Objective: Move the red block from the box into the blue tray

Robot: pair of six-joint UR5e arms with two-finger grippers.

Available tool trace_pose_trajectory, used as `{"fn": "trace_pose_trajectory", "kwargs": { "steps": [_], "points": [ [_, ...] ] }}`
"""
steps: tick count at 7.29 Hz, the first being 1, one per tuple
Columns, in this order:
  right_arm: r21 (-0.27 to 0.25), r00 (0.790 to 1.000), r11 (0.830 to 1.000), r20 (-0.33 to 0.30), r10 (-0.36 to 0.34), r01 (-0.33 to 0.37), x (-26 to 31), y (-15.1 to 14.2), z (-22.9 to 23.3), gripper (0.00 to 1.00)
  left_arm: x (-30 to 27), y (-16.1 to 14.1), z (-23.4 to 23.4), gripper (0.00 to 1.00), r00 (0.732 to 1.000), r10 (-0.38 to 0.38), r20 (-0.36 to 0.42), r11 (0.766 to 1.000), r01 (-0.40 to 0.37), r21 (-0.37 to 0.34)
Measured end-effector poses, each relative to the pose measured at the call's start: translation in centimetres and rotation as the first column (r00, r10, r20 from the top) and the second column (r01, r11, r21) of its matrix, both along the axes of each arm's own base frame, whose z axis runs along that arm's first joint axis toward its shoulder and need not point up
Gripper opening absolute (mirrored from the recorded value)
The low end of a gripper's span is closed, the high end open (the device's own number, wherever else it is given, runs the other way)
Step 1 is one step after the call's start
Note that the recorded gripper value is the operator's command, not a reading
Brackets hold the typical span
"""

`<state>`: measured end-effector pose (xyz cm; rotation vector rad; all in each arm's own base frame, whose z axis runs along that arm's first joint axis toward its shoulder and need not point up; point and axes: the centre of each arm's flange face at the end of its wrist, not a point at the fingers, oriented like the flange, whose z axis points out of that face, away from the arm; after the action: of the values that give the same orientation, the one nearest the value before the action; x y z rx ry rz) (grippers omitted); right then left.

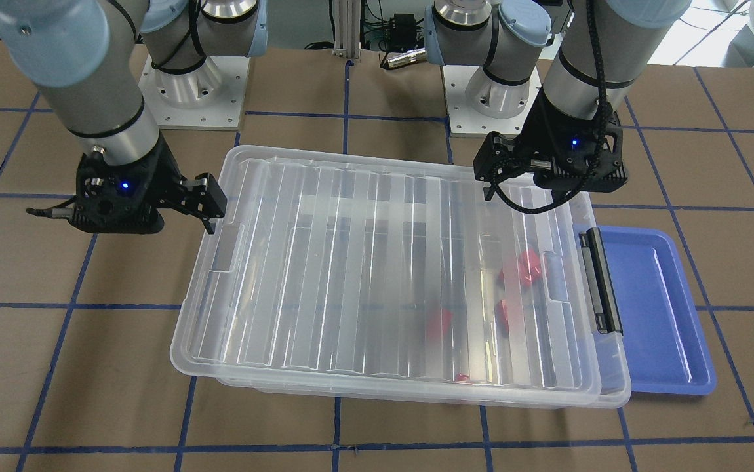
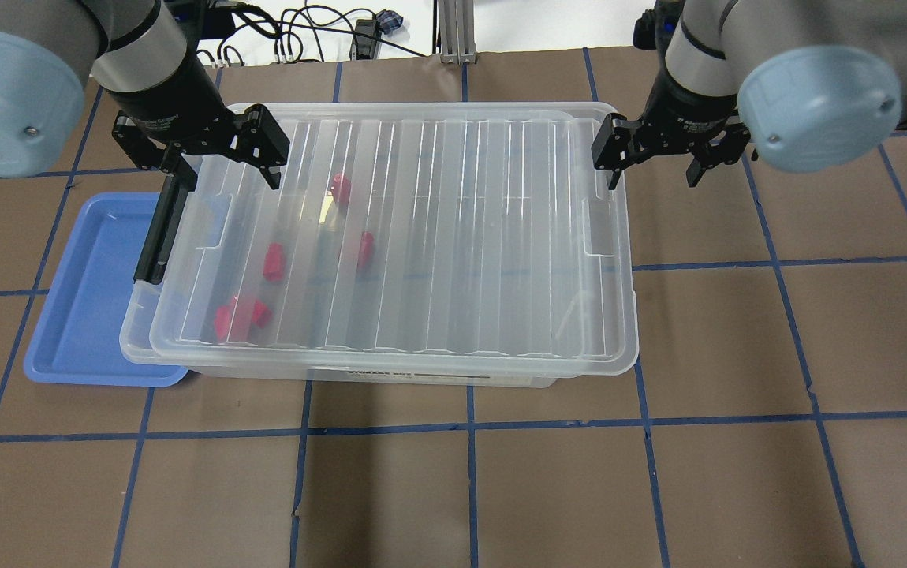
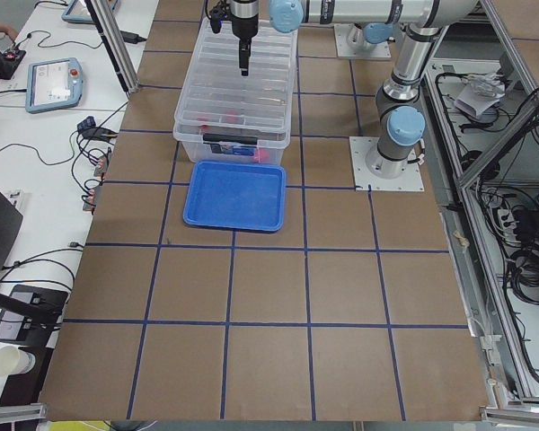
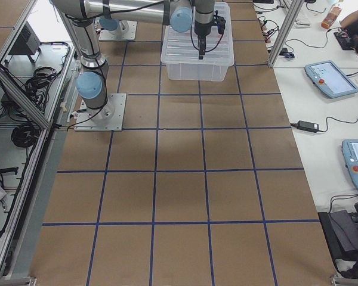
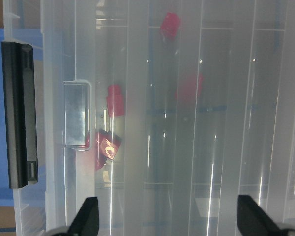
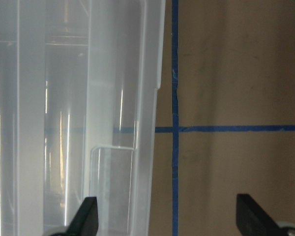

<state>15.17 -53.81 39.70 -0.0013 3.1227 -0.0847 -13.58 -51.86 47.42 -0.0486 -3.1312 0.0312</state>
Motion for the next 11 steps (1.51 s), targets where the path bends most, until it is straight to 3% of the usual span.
{"fn": "trace_pose_trajectory", "kwargs": {
  "steps": [1, 3, 5, 7, 9, 11],
  "points": [
    [-0.023, 1.000, 1.000, 0.001, 0.002, -0.002, 0.0, -0.3, -2.5, 1.00, 0.0, 0.0, 0.0, 1.00, 1.000, 0.001, 0.000, 1.000, -0.001, -0.001],
    [-0.015, 1.000, 1.000, -0.017, 0.000, 0.000, -0.1, -0.1, -4.0, 1.00, 0.0, -0.1, 0.1, 1.00, 1.000, 0.001, 0.000, 1.000, -0.001, -0.001],
    [0.021, 0.997, 1.000, -0.078, -0.002, 0.004, -0.8, 0.3, -4.7, 1.00, 0.0, -0.1, 0.0, 1.00, 1.000, 0.001, -0.001, 1.000, -0.001, -0.001],
    [0.019, 0.990, 1.000, -0.142, 0.004, -0.001, -1.6, -0.1, -5.1, 1.00, 0.1, -0.1, 0.0, 1.00, 1.000, 0.001, 0.000, 1.000, -0.001, 0.000],
    [0.002, 0.978, 0.999, -0.202, -0.042, 0.043, -4.6, -0.6, -4.9, 1.00, 0.1, 0.0, 0.0, 1.00, 1.000, 0.001, 0.000, 1.000, -0.001, 0.000],
    [-0.002, 0.970, 0.992, -0.213, -0.121, 0.123, -9.2, -0.8, -4.3, 1.00, 0.4, -0.1, 0.1, 1.00, 1.000, 0.004, 0.004, 1.000, -0.004, -0.002]
  ]
}}
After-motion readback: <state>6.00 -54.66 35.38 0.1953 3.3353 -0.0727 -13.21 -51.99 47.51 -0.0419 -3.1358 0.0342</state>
